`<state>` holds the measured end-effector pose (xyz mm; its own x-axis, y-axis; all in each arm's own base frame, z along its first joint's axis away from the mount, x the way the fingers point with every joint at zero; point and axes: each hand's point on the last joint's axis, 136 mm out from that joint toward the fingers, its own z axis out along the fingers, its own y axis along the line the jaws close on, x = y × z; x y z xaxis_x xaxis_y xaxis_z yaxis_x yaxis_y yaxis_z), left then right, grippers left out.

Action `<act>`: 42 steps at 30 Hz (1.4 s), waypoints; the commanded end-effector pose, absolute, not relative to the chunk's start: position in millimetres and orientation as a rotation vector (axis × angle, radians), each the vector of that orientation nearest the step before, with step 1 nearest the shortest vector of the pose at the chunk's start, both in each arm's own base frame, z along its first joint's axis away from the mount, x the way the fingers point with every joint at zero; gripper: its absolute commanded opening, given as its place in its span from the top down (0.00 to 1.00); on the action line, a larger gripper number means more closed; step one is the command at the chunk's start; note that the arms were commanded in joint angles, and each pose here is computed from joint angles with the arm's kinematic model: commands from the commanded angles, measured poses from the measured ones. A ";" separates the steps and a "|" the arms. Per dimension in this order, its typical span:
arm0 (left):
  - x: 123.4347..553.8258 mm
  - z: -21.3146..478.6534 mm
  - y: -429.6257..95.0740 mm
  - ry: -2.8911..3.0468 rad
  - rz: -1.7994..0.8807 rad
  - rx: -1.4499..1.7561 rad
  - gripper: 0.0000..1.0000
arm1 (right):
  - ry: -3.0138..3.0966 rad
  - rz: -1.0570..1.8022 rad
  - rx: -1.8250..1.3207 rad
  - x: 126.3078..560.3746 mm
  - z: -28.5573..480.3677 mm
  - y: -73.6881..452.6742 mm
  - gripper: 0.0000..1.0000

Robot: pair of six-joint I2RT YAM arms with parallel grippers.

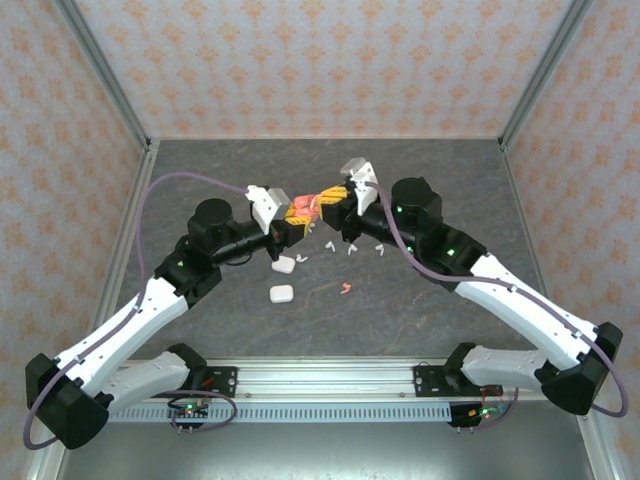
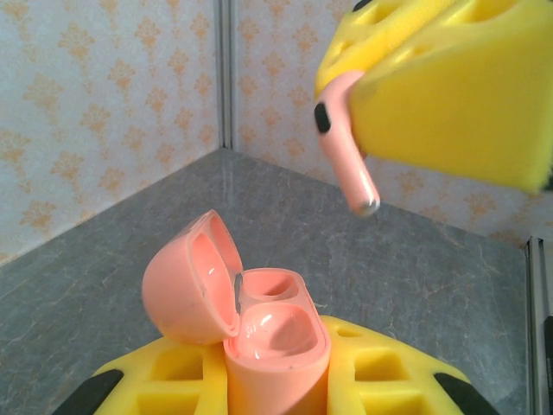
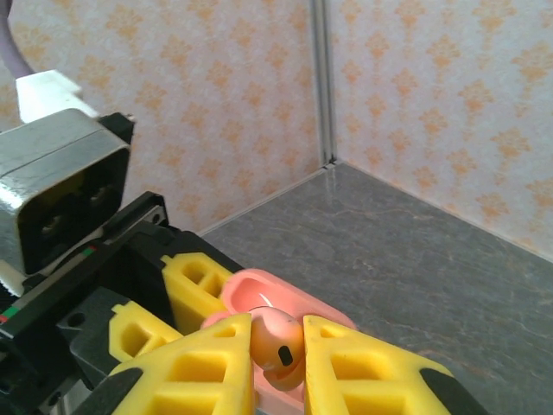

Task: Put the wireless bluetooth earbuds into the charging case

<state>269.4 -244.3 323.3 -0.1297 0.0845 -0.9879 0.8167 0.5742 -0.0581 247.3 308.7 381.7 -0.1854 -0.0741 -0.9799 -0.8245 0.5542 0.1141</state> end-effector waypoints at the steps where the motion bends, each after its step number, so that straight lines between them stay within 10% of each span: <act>1: 265.9 335.4 -249.2 1.540 -0.784 0.786 1.00 | 1.553 0.833 -0.795 243.9 403.8 316.1 0.83; 26: 266.4 334.9 -249.8 1.540 -0.785 0.784 1.00 | 1.680 0.896 -0.909 238.1 360.8 334.0 0.82; 42: 265.2 336.8 -248.1 1.525 -0.783 0.772 1.00 | 1.700 0.924 -0.716 244.9 411.9 289.7 0.49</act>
